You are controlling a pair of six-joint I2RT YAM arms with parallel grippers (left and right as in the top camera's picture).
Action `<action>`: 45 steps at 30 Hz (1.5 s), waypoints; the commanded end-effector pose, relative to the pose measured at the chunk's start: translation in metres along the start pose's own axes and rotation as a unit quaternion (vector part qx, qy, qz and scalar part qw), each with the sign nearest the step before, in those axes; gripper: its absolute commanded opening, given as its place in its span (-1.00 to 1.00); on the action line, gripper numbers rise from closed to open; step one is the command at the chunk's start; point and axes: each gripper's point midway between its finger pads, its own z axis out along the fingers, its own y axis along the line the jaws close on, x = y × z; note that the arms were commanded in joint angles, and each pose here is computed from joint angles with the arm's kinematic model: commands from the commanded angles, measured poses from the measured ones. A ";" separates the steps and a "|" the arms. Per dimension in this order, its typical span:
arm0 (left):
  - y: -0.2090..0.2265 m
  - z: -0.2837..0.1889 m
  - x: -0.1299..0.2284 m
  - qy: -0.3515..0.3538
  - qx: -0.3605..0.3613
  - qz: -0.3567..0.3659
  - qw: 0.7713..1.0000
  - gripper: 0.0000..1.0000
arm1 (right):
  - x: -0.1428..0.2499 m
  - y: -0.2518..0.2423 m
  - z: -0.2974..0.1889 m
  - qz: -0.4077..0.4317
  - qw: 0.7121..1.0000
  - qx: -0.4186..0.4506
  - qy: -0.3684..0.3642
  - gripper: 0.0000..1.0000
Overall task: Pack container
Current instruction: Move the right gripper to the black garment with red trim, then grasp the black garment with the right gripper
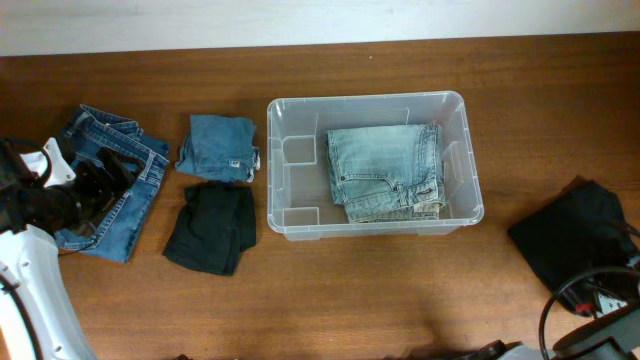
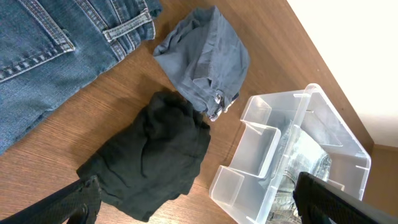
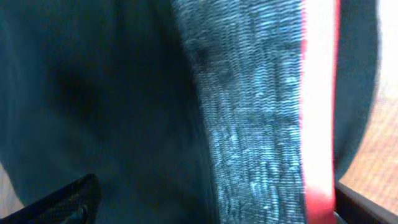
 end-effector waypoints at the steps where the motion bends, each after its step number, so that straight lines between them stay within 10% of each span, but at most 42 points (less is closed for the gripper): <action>1: 0.001 0.002 0.002 0.004 0.001 0.008 1.000 0.99 | 0.015 0.029 0.007 -0.039 0.999 -0.027 0.017 0.98; 39: 0.001 0.002 0.002 0.004 0.001 0.008 1.000 0.99 | 0.010 -0.002 0.033 -0.059 0.995 0.084 0.006 0.99; 45: 0.001 0.002 0.002 0.004 0.001 0.008 1.000 0.99 | 0.013 0.003 0.033 -0.058 0.996 0.069 0.013 0.50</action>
